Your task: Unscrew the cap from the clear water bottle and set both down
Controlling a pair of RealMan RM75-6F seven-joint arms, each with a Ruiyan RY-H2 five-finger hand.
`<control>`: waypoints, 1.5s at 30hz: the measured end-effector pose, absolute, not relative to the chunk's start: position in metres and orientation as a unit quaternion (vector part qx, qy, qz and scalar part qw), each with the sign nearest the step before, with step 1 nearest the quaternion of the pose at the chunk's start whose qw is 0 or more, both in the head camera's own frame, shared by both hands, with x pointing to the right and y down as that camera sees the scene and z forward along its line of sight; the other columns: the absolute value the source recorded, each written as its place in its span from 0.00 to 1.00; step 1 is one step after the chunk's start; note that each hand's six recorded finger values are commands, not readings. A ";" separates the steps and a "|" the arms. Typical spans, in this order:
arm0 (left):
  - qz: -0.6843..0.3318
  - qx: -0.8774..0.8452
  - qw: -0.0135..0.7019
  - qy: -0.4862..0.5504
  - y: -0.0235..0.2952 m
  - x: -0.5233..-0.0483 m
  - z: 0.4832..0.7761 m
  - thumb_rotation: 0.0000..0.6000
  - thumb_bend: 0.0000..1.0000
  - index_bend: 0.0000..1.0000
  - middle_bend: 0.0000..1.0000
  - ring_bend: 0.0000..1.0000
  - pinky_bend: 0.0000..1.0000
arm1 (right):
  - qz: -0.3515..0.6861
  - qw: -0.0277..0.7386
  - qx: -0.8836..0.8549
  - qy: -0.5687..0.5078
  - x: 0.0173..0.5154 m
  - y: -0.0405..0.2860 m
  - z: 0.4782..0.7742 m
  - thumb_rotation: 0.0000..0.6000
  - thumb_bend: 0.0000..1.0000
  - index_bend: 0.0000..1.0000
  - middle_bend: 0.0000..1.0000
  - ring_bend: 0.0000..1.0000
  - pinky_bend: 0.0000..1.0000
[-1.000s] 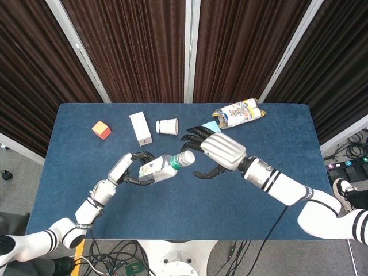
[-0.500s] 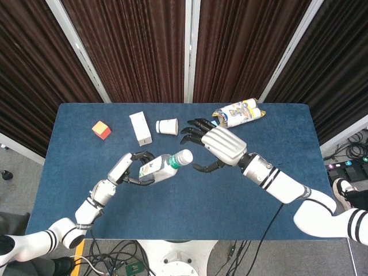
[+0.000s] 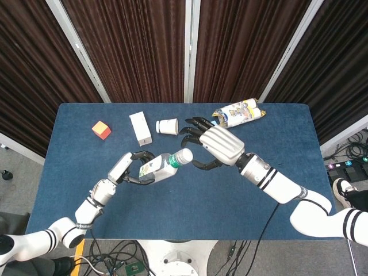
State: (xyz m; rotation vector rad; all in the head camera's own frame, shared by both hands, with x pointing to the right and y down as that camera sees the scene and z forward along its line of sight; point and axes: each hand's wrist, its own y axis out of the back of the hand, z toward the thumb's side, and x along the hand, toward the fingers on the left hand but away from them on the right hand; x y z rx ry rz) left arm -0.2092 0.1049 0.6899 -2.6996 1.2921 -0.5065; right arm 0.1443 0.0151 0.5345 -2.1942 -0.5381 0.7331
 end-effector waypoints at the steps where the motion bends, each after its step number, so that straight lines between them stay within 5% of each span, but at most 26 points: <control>1: -0.167 -0.888 0.053 0.425 0.105 -0.209 0.690 1.00 0.41 0.64 0.59 0.48 0.53 | 0.286 0.373 -0.857 -0.209 0.144 0.016 0.535 0.94 0.27 0.36 0.19 0.03 0.02; 19: -0.167 -0.888 0.052 0.424 0.104 -0.209 0.690 1.00 0.41 0.64 0.59 0.48 0.53 | 0.285 0.379 -0.856 -0.206 0.139 0.015 0.536 1.00 0.28 0.41 0.21 0.06 0.02; 27: -0.167 -0.889 0.050 0.424 0.104 -0.210 0.689 1.00 0.41 0.64 0.59 0.48 0.53 | 0.277 0.387 -0.852 -0.217 0.137 0.014 0.533 1.00 0.38 0.51 0.25 0.10 0.06; 45: -0.167 -0.889 0.036 0.424 0.105 -0.216 0.691 1.00 0.41 0.64 0.59 0.48 0.53 | 0.261 0.390 -0.848 -0.244 0.148 0.008 0.519 1.00 0.40 0.52 0.26 0.11 0.06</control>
